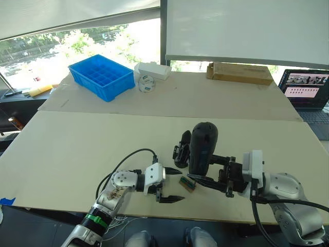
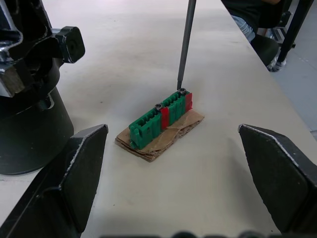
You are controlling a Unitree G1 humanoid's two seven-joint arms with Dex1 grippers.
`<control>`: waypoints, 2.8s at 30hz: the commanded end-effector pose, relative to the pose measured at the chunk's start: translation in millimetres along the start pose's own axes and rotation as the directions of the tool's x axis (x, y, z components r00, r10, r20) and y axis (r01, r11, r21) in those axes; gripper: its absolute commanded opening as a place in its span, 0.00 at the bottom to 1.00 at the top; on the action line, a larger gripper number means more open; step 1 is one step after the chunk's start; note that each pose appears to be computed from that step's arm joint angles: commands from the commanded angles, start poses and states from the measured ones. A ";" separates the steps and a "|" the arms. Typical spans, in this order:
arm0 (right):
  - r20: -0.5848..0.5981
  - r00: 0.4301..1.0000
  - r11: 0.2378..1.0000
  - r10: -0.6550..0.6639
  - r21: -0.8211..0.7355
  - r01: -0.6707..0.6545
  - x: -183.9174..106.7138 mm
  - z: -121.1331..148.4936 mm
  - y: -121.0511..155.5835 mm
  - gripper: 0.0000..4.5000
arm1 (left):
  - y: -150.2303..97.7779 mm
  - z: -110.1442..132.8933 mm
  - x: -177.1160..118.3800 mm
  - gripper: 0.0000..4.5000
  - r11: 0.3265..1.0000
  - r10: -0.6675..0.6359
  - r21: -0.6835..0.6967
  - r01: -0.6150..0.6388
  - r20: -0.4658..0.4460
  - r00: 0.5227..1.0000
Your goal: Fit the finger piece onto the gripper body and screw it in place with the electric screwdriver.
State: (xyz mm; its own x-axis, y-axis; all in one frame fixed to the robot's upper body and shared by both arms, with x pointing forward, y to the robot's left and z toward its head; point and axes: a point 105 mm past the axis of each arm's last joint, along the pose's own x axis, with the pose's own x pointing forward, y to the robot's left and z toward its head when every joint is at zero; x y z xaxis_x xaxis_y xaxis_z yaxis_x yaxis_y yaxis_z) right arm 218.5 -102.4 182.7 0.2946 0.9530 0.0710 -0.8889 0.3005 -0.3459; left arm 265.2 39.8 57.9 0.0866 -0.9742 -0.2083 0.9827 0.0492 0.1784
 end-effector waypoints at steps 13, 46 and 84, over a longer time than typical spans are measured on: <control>0.044 0.999 0.997 0.022 -0.069 -0.019 3.7 14.0 4.1 0.42 | -10.7 -20.2 -1.2 1.00 0.997 -0.010 -0.075 0.006 -0.052 0.999; 0.112 0.993 0.999 -0.043 -0.006 0.044 0.0 31.3 -1.8 0.42 | -9.6 -18.2 0.0 1.00 0.997 -0.010 -0.076 0.006 -0.048 0.999; 0.070 0.997 0.999 -0.028 -0.029 0.030 3.6 20.2 2.1 0.42 | -11.5 -21.1 0.5 1.00 0.996 -0.018 -0.085 0.014 -0.054 0.998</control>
State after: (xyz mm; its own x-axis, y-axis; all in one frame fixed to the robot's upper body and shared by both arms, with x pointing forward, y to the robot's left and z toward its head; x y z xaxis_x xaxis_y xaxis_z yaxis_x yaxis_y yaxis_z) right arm 215.8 -100.7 186.2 0.3263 0.9405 0.0944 -0.8897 0.3393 -0.3055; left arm 263.8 38.8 57.4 0.0839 -0.9737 -0.2118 0.9851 0.0490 0.1648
